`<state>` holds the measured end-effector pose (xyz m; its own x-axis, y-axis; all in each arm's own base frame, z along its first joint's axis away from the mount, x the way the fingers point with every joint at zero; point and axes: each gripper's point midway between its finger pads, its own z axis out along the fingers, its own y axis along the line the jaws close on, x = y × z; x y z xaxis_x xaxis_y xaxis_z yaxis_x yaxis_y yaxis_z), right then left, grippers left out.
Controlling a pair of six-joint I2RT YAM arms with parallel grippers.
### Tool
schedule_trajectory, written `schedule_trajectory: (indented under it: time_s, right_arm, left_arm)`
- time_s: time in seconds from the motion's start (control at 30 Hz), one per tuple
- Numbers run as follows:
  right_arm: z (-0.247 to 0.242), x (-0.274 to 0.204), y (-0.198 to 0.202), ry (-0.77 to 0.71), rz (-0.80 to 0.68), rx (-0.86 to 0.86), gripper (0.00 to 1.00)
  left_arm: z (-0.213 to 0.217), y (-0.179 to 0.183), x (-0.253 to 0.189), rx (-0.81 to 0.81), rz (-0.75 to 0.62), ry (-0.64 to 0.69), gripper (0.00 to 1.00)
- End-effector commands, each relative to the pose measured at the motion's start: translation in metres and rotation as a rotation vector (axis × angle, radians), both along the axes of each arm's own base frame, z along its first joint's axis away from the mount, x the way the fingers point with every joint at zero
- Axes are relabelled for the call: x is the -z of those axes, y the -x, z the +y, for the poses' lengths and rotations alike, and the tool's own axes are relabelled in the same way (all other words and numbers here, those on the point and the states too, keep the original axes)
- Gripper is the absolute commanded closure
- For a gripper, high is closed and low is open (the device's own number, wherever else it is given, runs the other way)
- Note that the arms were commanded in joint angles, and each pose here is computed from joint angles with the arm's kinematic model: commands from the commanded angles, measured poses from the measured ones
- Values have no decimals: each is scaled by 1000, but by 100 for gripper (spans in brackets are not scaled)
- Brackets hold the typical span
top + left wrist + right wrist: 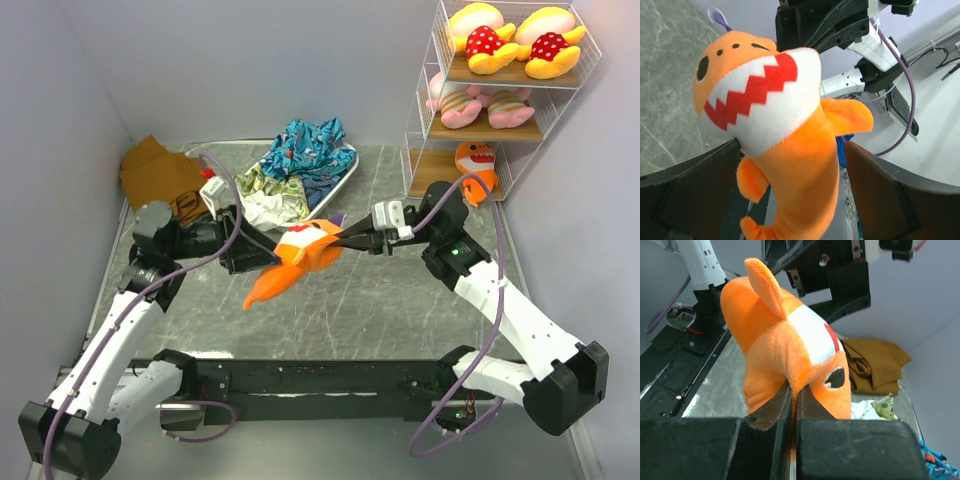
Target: Place and organize the stuffed toys onto the shelf
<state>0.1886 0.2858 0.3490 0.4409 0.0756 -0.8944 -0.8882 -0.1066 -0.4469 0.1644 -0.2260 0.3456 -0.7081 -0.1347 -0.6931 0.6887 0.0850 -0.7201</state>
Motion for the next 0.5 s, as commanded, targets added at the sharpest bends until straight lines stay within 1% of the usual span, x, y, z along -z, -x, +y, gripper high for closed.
schedule_trajectory:
  time_s: [0.0, 0.03, 0.1, 0.13, 0.17, 0.2, 0.23, 0.27, 0.3, 0.33, 0.37, 0.4, 0.43, 0.47]
  right_arm:
    - [11, -25, -5, -54, -107, 1, 100]
    - [14, -23, -8, -49, -99, 3, 100]
    - [16, -23, -11, -57, -83, 23, 90]
    - [17, -24, -14, -66, -70, 40, 80]
    - [16, -24, -16, -74, -5, 67, 51]
    - [15, -25, -22, -107, 9, 112, 44]
    - [13, -28, -22, -124, 36, 136, 39]
    - [11, -31, -21, -150, 101, 154, 33]
    - [9, -22, -22, -161, 175, 181, 29]
    - [4, -28, -35, -219, 246, 280, 26]
    - [3, -22, -36, -229, 440, 309, 25]
    - [1, -18, -43, -239, 541, 361, 26]
    - [-2, -13, -55, -255, 645, 437, 25]
    - [-2, 7, -58, -208, 830, 490, 26]
  left_arm:
    - [-10, 4, -2, 29, -39, -16, 12]
    - [-11, 3, -1, 18, -34, -17, 24]
    - [-14, 1, 4, 18, -20, -28, 47]
    - [-14, -2, 5, 0, -17, -32, 67]
    - [-14, -4, 8, -11, -22, -39, 74]
    - [-13, -6, 12, -30, -10, -52, 80]
    - [-12, -14, 13, -83, -20, -59, 94]
    - [-10, -19, 18, -121, -16, -80, 99]
    - [-7, -23, 19, -157, -19, -90, 99]
    - [-5, -26, 25, -189, 7, -110, 99]
    - [-1, -37, 29, -259, 5, -129, 99]
    - [1, -41, 31, -293, 10, -139, 99]
    - [5, -46, 39, -338, 43, -166, 99]
    - [13, -60, 44, -430, 53, -187, 99]
